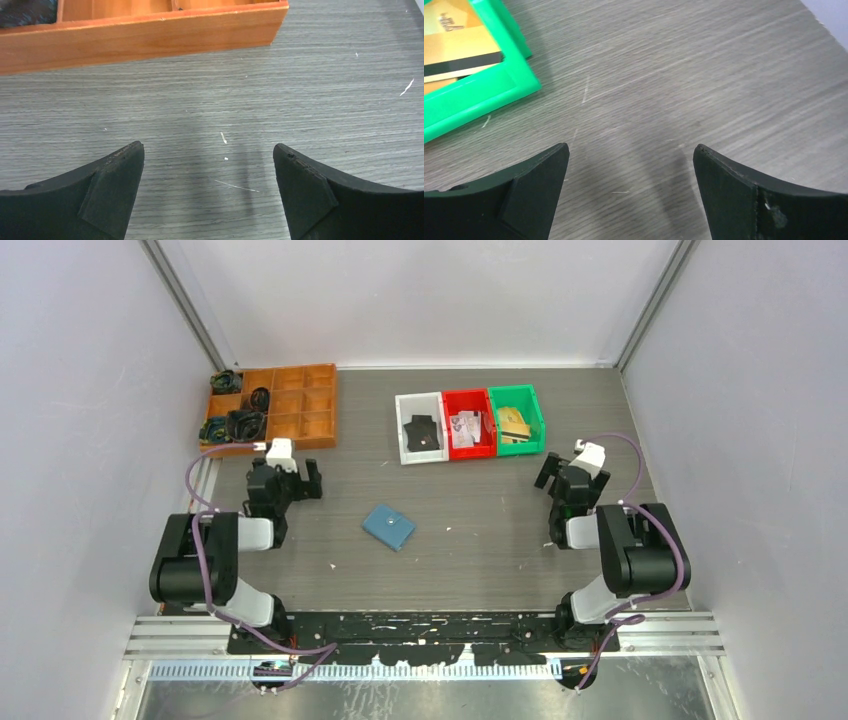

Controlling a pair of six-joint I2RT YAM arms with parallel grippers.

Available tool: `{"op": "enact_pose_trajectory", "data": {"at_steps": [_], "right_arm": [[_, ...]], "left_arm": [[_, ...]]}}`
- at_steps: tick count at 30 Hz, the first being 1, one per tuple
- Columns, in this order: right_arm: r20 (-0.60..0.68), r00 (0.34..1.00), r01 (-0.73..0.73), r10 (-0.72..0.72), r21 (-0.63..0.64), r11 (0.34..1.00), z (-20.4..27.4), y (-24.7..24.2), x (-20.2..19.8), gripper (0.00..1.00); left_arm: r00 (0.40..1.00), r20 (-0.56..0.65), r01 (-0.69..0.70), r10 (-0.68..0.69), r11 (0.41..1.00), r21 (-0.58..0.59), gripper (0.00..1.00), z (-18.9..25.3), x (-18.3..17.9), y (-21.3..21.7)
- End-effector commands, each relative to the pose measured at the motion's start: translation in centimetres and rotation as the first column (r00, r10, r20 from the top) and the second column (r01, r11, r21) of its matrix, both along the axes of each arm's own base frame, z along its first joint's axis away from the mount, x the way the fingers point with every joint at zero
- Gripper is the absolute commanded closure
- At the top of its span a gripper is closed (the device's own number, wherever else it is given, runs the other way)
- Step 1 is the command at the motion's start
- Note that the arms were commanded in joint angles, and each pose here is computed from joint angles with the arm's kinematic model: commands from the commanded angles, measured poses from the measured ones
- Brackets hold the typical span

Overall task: Take the credit cards out of the card holder
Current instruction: Move the storage box to the center of the board.

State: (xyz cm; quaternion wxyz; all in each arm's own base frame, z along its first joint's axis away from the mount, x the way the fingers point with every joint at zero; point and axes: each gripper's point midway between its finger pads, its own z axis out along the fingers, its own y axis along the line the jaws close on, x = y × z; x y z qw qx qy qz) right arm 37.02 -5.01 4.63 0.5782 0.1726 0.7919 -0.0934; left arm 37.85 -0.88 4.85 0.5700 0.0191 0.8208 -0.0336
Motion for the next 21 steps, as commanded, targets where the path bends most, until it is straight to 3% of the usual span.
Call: {"op": "enact_pose_trajectory", "data": {"at_steps": [1, 5, 12, 14, 17, 21], "right_arm": [[0.070, 0.980, 0.188, -0.189, 0.016, 0.982, 5.5, -2.6, 0.5, 0.01], [0.064, 0.976, 0.203, -0.209, 0.082, 0.976, 8.8, -2.2, 0.9, 0.00], [0.115, 0.976, 0.132, -0.184, 0.356, 0.925, 14.1, 0.9, 3.6, 0.00], [0.072, 0.990, 0.078, -0.118, 0.415, 0.906, 14.7, 2.7, 5.1, 0.01], [0.016, 0.993, -0.111, 0.116, 0.447, 0.887, 14.7, 6.7, 7.3, 0.01], [-0.054, 0.981, -0.143, 0.185, 0.438, 0.888, 14.7, 9.0, 9.6, 0.01]], "left_arm": [[0.995, 0.071, -0.065, 0.066, 0.998, -0.012, 0.00, 5.0, 1.7, 1.5], [0.997, 0.012, -0.078, 0.079, 0.995, -0.058, 0.00, 7.2, 1.3, 2.5], [0.995, -0.103, 0.010, -0.019, 0.996, -0.085, 0.00, 11.3, -0.4, 2.1], [0.987, -0.153, 0.037, -0.051, 0.995, -0.091, 0.00, 12.4, -1.0, 1.7], [0.963, -0.249, 0.078, -0.104, 0.991, -0.112, 0.00, 12.7, -1.9, 0.9], [0.930, -0.340, 0.112, -0.137, 0.989, -0.094, 0.01, 12.3, -3.0, 1.0]]}}
